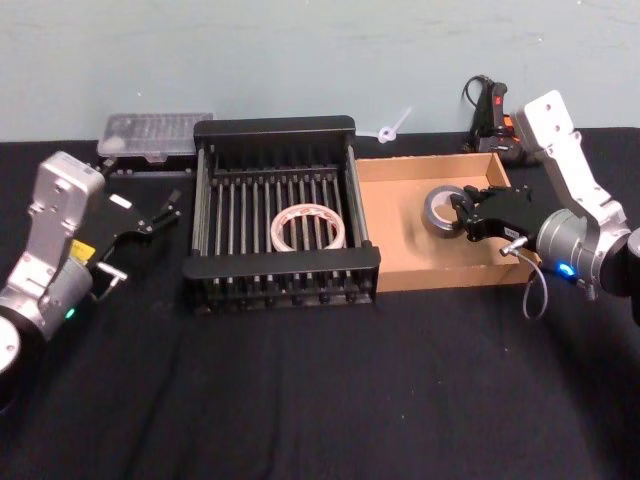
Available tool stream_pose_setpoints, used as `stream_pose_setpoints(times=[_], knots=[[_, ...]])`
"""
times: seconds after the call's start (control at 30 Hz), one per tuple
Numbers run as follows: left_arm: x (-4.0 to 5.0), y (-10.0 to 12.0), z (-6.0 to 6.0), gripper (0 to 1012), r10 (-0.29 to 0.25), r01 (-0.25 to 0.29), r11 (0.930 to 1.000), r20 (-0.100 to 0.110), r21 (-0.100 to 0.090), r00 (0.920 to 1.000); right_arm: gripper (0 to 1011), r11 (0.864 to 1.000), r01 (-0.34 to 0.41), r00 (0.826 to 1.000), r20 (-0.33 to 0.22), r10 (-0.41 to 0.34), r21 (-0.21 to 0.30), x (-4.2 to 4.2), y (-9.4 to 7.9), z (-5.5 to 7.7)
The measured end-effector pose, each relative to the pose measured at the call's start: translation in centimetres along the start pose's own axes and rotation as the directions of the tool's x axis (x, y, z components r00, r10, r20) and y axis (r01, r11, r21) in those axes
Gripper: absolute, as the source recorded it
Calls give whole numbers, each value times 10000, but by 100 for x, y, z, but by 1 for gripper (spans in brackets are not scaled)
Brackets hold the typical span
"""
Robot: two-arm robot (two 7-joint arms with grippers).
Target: Pick up the white tape and place it into the black box , Pick up the silver tape and place it into the brown box.
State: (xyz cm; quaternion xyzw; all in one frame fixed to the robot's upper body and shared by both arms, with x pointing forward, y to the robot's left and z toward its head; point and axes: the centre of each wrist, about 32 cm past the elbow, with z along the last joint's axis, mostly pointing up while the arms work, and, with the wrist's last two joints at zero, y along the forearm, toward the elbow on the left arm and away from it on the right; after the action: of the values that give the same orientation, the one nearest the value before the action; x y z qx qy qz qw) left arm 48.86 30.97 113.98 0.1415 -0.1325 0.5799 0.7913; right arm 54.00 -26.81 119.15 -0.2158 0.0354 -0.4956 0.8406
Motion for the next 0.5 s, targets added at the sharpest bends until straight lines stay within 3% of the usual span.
stream_pose_setpoints(times=[0.17,0.5], knots=[[0,0,0,1001,-1,1,10000,0,1,10000,237,10000,-9,10000,-1,9,4,0,-3,0],[0,0,0,1001,0,0,10000,0,0,10000,577,10000,-24,10000,-6,24,5,-2,-7,1]])
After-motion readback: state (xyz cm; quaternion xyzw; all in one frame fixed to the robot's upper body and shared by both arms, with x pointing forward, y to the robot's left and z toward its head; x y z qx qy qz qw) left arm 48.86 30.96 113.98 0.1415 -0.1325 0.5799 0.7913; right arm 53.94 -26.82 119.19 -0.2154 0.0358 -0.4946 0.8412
